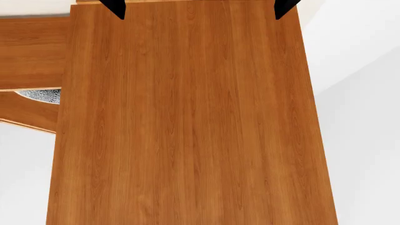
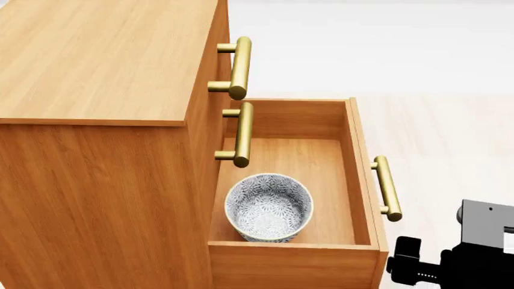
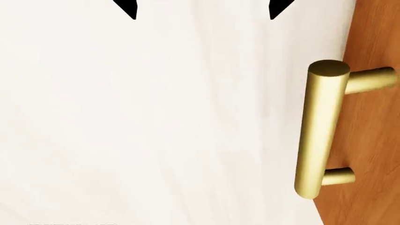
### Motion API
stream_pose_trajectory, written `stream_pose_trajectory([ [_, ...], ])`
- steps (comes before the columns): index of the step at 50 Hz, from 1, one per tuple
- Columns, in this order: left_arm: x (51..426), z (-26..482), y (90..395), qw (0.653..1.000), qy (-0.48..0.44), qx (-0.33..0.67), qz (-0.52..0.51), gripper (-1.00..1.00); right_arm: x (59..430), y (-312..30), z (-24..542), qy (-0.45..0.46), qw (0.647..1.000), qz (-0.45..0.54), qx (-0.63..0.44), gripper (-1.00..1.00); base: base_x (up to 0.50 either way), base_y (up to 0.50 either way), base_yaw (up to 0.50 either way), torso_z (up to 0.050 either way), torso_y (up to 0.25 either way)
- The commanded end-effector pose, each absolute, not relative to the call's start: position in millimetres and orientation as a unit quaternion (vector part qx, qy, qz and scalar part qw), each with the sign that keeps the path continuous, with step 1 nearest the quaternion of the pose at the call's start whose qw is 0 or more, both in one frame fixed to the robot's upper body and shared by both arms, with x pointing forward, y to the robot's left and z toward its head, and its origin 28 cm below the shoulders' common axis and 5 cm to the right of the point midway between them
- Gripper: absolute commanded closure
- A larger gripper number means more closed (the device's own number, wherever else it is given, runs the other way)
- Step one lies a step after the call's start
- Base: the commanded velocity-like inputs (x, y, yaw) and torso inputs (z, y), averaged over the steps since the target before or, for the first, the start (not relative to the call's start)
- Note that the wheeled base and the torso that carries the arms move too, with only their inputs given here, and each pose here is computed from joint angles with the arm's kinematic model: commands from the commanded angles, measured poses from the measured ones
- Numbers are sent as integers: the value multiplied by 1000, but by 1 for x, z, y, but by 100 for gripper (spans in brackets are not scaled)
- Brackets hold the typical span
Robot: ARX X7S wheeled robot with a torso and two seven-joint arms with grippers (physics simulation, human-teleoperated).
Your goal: Put the bowl in the bottom drawer of the cabinet and close it.
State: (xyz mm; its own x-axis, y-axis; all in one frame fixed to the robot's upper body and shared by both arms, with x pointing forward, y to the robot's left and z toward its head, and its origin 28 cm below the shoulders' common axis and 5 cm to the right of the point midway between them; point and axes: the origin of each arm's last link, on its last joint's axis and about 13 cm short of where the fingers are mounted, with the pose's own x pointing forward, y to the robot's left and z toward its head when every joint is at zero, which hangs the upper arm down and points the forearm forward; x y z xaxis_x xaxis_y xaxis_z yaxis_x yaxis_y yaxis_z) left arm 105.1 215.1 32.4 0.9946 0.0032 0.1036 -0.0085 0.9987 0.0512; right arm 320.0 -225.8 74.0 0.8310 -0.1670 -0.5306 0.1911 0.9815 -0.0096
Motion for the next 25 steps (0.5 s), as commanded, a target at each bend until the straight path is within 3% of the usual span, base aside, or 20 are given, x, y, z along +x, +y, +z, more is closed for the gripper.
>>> stream_pose_trajectory([
  [1,105,32,215,998,-52,25,4,-100,323,-217,73,277,958,-77,20,-100,0,0,0,0,0],
  [25,105,33,215,998,-52,25,4,-100,331,-204,75,274,960,-55,14,-100,0,0,0,0,0],
])
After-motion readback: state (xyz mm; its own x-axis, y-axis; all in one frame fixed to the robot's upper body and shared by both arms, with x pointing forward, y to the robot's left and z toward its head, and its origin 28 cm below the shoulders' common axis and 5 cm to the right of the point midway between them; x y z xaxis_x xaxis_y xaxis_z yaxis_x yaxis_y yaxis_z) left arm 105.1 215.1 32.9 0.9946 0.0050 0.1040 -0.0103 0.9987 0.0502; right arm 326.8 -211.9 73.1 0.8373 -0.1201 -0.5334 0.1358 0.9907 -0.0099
